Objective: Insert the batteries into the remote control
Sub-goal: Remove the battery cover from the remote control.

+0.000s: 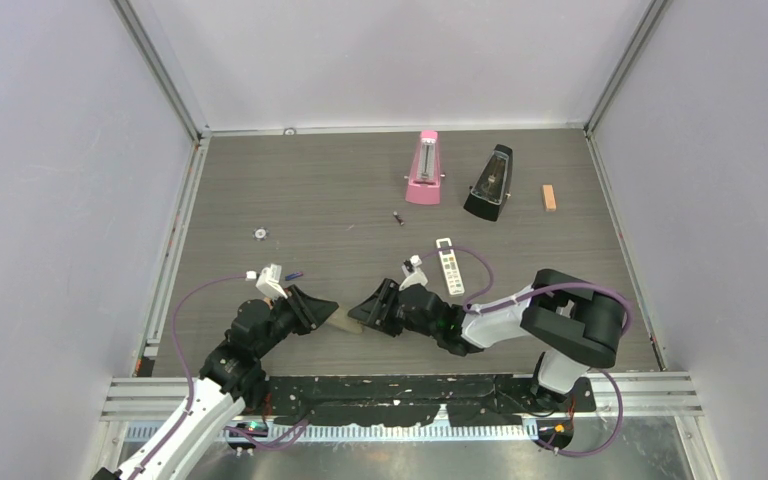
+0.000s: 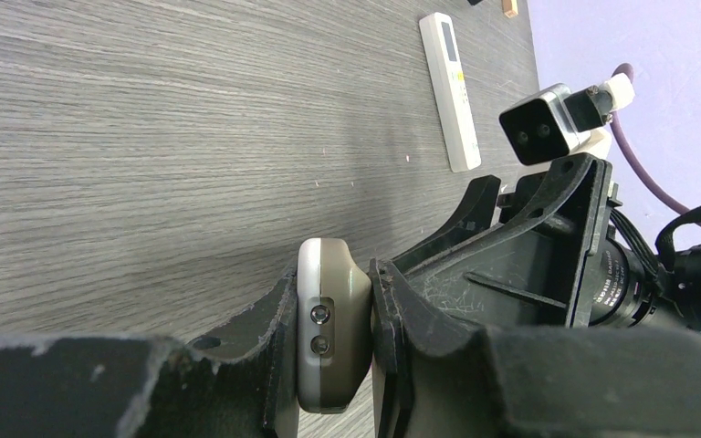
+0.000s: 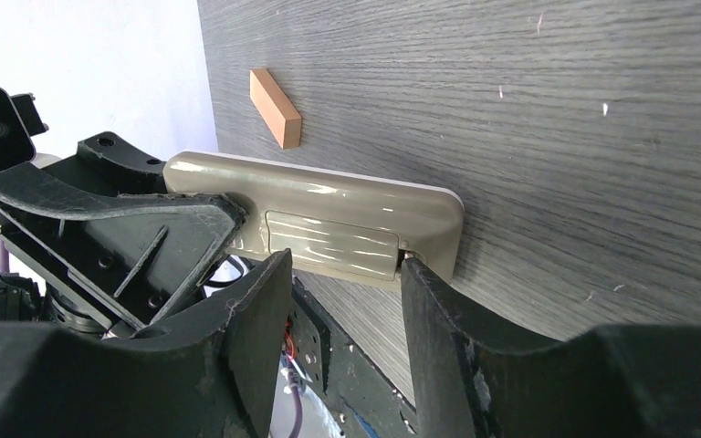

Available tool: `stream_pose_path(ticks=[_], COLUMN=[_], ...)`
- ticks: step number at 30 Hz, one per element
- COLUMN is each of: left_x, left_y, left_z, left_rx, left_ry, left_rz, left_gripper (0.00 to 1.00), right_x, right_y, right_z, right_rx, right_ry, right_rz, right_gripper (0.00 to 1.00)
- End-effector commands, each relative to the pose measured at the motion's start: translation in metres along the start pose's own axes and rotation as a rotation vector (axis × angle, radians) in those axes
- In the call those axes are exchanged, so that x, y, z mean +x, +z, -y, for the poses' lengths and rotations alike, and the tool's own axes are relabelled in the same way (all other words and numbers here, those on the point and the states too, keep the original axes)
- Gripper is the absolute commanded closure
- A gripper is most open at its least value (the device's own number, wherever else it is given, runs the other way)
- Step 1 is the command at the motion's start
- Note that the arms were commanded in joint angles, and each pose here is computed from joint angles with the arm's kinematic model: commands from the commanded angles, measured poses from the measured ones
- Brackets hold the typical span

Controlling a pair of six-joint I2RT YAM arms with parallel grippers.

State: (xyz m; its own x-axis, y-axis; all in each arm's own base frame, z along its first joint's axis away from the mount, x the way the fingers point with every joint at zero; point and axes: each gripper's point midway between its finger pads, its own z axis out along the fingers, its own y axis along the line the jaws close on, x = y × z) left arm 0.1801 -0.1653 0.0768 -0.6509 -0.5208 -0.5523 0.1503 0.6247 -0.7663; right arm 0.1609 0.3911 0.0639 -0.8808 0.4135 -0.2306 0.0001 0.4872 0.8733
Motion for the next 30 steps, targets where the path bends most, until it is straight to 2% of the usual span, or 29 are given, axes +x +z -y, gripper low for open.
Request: stream_pose_path(ticks=[1,21,30], left_x=[0.036,0.040,0.053], left_y=[-0.008,-0.007,-0.007], left_z=[-0.047,-0.047,-0.051], left_rx=[-0.162,-0.151,-0.143], left_ry=[0.023,0.015,-0.028], left_rz=[-0.124,-0.140,-0.181], left_gripper=[1.00,1.00,1.00], right_x=[-0.006,-0.005,0.001], right_y=[0.006,0.013,0.015], right_z=[-0.021,-0.003,-0.023], right_rx=[-0.062,-0.034,-0.200], right_ry=[0.004,0.023,0.086], right_rz=[0.028,0.027,-0.004], right_gripper=[0.47,0.48,0.49])
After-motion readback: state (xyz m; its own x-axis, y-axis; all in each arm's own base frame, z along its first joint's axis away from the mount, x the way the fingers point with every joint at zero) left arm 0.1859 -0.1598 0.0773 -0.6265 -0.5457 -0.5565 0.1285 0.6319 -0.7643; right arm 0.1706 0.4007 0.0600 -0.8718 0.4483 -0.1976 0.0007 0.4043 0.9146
